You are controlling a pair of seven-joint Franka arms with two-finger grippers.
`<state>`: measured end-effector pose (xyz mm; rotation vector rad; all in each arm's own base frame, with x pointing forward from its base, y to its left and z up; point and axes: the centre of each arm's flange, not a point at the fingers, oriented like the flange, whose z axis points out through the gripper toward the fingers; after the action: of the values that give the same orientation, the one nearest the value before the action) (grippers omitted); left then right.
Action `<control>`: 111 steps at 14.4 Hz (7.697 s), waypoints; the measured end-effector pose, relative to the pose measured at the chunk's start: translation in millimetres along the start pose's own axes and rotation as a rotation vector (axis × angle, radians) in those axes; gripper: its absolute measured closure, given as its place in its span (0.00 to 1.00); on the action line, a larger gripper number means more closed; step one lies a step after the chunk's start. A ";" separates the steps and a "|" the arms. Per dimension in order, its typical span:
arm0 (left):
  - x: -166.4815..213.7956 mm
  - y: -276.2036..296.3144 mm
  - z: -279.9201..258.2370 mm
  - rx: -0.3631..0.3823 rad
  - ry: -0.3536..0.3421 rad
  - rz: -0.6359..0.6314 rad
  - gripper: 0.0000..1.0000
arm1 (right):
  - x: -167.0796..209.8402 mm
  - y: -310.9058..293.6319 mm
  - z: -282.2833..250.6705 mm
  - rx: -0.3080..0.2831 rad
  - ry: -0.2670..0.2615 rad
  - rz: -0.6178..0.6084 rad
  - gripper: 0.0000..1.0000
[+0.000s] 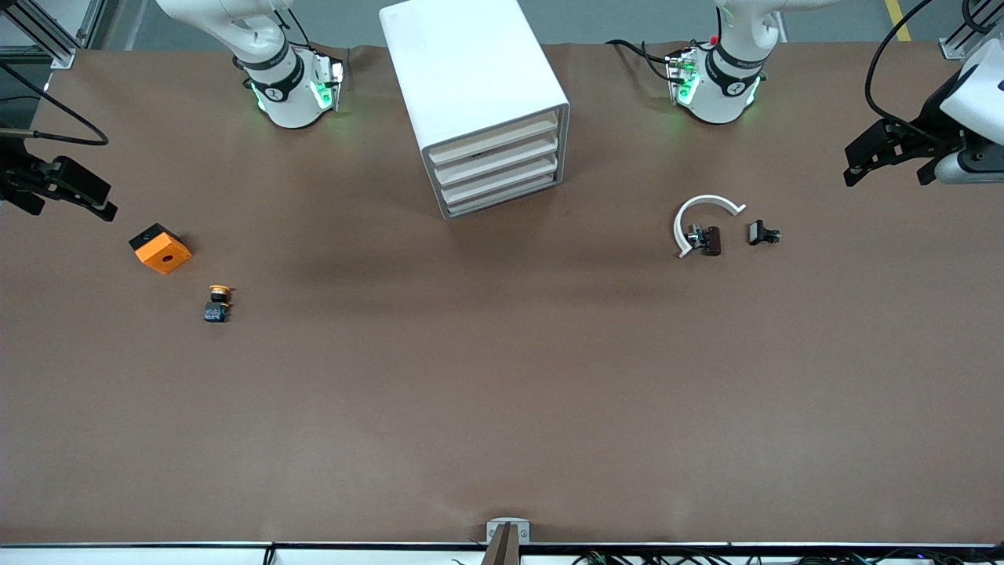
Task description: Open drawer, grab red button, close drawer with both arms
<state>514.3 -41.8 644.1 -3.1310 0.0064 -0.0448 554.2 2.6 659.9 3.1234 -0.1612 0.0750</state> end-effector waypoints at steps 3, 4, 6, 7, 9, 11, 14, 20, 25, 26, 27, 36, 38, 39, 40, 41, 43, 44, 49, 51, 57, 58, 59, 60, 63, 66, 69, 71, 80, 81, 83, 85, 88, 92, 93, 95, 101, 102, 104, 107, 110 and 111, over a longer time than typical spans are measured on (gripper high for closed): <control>0.8 0.0 0.8 0.000 -0.002 0.000 0.00 | 0.0 0.0 0.0 0.000 0.000 0.000 0.00; 1.7 0.0 2.5 0.000 -0.005 0.000 0.00 | 0.1 0.0 0.2 0.000 0.000 0.000 0.00; 5.6 0.0 7.5 -0.001 -0.014 0.000 0.00 | 0.4 -0.3 0.8 0.000 -0.001 0.000 0.00; 9.1 0.0 11.7 -0.001 -0.022 0.000 0.00 | 0.8 -0.4 1.5 -0.001 -0.002 0.000 0.00; 18.8 0.3 25.5 -0.002 -0.047 -0.001 0.00 | 2.4 -0.8 4.2 -0.002 -0.006 0.000 0.00; 29.3 3.1 46.0 -0.006 -0.084 -0.028 0.00 | 3.8 -1.5 6.7 -0.003 -0.009 -0.001 0.00; 43.6 24.4 82.6 -0.016 -0.152 -0.148 0.00 | 6.1 -5.1 11.6 -0.004 -0.016 -0.006 0.00; 60.6 91.5 173.7 0.046 -0.313 -0.465 0.00 | 11.8 -17.3 17.9 -0.003 -0.005 0.016 0.00; 68.6 159.6 230.9 0.116 -0.396 -0.760 0.00 | 15.5 -75.6 32.2 0.002 0.011 0.142 0.00; 68.3 171.2 245.9 0.144 -0.418 -0.840 0.00 | 16.3 -84.0 35.4 0.003 0.013 0.171 0.00; 66.5 182.7 263.0 0.179 -0.443 -0.932 0.00 | 17.2 -90.4 37.5 0.005 0.017 0.201 0.00; 56.6 250.6 339.2 0.308 -0.686 -1.426 0.00 | 15.4 -155.5 65.7 -0.007 0.012 0.367 0.00; 56.0 257.5 334.7 0.292 -0.725 -1.450 0.00 | 15.8 -173.1 78.3 -0.016 0.009 0.353 0.00; 57.0 256.9 333.8 0.288 -0.731 -1.458 0.00 | 15.7 -178.2 82.9 -0.020 0.004 0.353 0.00; 58.4 255.1 333.9 0.285 -0.735 -1.463 0.00 | 15.1 -181.9 85.4 -0.023 0.001 0.355 0.00; 60.4 253.4 334.8 0.284 -0.738 -1.467 0.00 | 12.9 -186.8 87.0 -0.026 -0.005 0.355 0.00; 62.9 253.2 337.7 0.285 -0.744 -1.468 0.00 | 0.3 -207.6 89.6 -0.043 -0.028 0.381 0.00; 62.7 254.3 338.8 0.290 -0.748 -1.465 0.00 | -7.7 -222.5 89.7 -0.046 -0.031 0.405 0.00; 58.2 254.8 340.1 0.327 -0.769 -1.447 0.00 | -47.9 -290.6 90.1 -0.051 -0.030 0.499 0.00; 56.5 255.6 339.3 0.335 -0.782 -1.442 0.00 | -61.5 -312.9 95.5 -0.060 -0.032 0.550 0.00; 43.6 281.4 348.8 0.335 -1.017 -1.483 0.00 | -101.6 -374.8 123.0 -0.103 -0.042 0.672 0.00; 36.2 292.4 360.4 0.376 -1.042 -1.501 0.00 | -108.1 -382.9 125.9 -0.105 -0.048 0.680 0.00; 26.4 306.1 373.8 0.430 -1.056 -1.519 0.00 | -113.6 -389.4 128.1 -0.099 -0.069 0.689 0.00; 15.4 320.4 386.6 0.487 -1.059 -1.537 0.00 | -117.7 -394.3 129.7 -0.088 -0.100 0.699 0.00; -17.1 358.1 407.9 0.611 -1.085 -1.544 0.00 | -119.3 -398.5 136.2 -0.076 -0.152 0.711 0.00; -45.8 387.8 411.4 0.659 -1.135 -1.508 0.00 | -116.4 -399.6 144.9 -0.083 -0.158 0.716 0.00; -77.5 406.8 423.2 0.725 -1.157 -1.478 0.00 | -114.1 -400.3 150.6 -0.088 -0.159 0.718 0.00; -95.3 413.4 433.1 0.766 -1.168 -1.464 0.00 | -114.1 -400.9 150.0 -0.086 -0.158 0.717 0.00; -113.0 435.0 435.6 0.752 -1.236 -1.471 0.41 | -117.4 -416.5 147.1 -0.057 -0.142 0.698 0.00; -115.5 437.5 436.1 0.752 -1.233 -1.469 0.47 | -118.5 -418.1 147.5 -0.056 -0.141 0.695 0.00; -119.7 442.1 437.9 0.750 -1.225 -1.469 0.51 | -120.1 -420.5 147.6 -0.055 -0.141 0.691 0.00; -122.1 444.0 440.0 0.752 -1.223 -1.469 0.55 | -121.5 -422.0 147.0 -0.054 -0.140 0.688 0.00; -118.8 441.0 441.5 0.749 -1.223 -1.478 0.76 | -122.2 -423.0 146.4 -0.053 -0.139 0.694 0.00; -116.4 438.3 440.3 0.773 -1.236 -1.497 0.90 | -121.1 -424.1 145.2 -0.044 -0.133 0.743 0.00; -115.2 437.3 440.5 0.773 -1.235 -1.501 0.90 | -120.5 -424.6 144.7 -0.038 -0.130 0.761 0.00; -107.7 431.4 440.5 0.767 -1.236 -1.515 0.90 | -120.5 -425.9 145.3 -0.036 -0.128 0.775 0.00; -52.6 389.4 435.3 0.701 -1.247 -1.617 0.90 | -129.3 -445.6 156.3 -0.017 -0.116 0.810 0.00; -45.6 383.9 434.3 0.689 -1.252 -1.629 0.90 | -132.0 -451.6 159.9 -0.011 -0.112 0.824 0.00; -35.2 377.7 432.2 0.667 -1.252 -1.645 0.90 | -138.8 -463.2 170.1 -0.013 -0.109 0.838 0.00; -16.7 371.7 429.9 0.594 -1.240 -1.676 0.77 | -149.5 -477.6 187.1 -0.032 -0.110 0.852 0.00; 1.9 366.1 421.2 0.527 -1.226 -1.697 0.48 | -160.2 -492.0 207.3 -0.050 -0.109 0.870 0.00; 11.0 361.4 416.4 0.503 -1.215 -1.707 0.38 | -165.0 -497.7 215.1 -0.053 -0.108 0.868 0.00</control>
<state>535.8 -398.9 224.5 -1.3448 -1.9638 1.3589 451.7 511.3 431.8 2.7426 -1.4509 -0.0900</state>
